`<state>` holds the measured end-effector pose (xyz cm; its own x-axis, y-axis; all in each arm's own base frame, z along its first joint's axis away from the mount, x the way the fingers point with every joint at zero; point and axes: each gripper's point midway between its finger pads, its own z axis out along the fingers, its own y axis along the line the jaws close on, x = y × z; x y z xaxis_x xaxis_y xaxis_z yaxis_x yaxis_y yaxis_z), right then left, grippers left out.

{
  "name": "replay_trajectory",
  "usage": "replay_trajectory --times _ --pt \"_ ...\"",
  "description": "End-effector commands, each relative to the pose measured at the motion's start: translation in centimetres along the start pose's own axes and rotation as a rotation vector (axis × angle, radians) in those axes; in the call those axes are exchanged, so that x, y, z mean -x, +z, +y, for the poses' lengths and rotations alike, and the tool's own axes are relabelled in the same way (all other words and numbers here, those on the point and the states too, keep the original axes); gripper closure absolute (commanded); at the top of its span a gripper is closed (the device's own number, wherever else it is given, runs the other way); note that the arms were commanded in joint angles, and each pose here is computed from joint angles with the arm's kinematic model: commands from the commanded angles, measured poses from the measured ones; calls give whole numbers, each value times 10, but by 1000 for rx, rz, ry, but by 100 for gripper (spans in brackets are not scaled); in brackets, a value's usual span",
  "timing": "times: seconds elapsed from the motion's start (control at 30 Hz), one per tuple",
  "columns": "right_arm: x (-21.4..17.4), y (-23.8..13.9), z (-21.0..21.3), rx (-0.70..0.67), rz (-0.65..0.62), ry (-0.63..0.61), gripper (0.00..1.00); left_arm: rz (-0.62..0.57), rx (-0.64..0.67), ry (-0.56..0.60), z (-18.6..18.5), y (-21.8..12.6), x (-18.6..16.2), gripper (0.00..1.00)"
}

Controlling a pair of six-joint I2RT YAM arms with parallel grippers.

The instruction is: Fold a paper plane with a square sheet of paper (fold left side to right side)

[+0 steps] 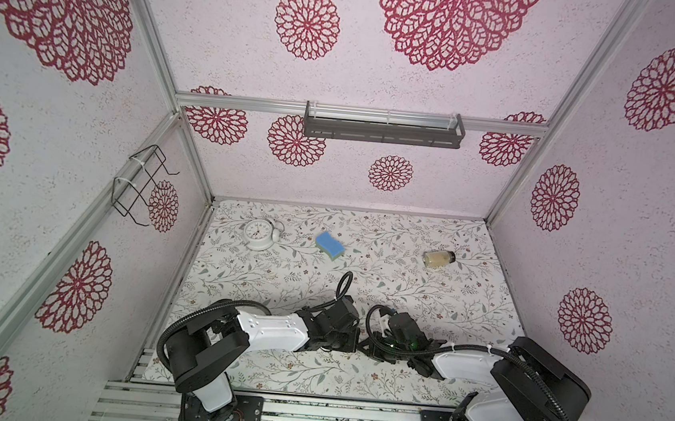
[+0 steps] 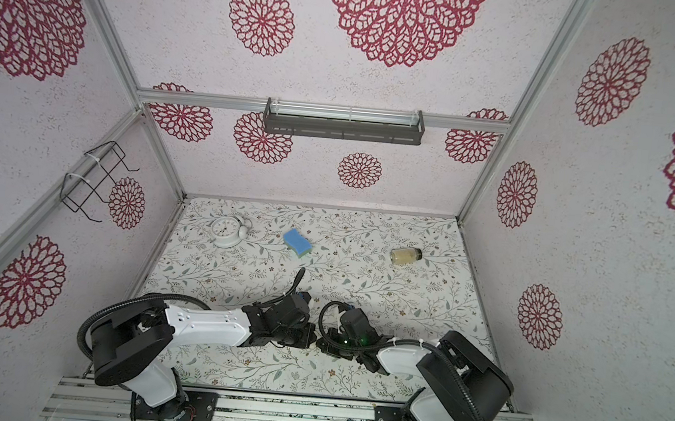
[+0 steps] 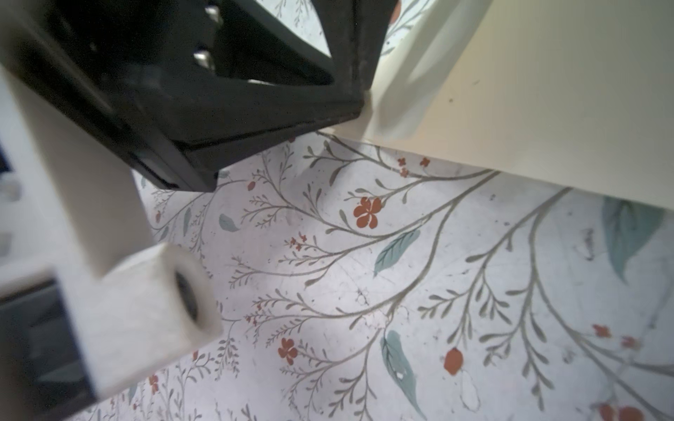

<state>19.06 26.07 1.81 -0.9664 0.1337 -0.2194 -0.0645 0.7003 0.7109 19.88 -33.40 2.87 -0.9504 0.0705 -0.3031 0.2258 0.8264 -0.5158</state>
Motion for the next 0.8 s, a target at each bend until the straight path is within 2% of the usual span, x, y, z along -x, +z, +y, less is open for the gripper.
replay_trajectory --times 0.0,0.4,0.77 --pt "-28 -4 -51 -189 72 63 100 0 -15 11 2 3 1 100" --pt "-30 -6 -54 -198 71 66 100 36 29 -51 38 8 -18 100" --pt "-31 -7 -55 -201 69 70 100 28 78 -97 69 -4 -33 100"
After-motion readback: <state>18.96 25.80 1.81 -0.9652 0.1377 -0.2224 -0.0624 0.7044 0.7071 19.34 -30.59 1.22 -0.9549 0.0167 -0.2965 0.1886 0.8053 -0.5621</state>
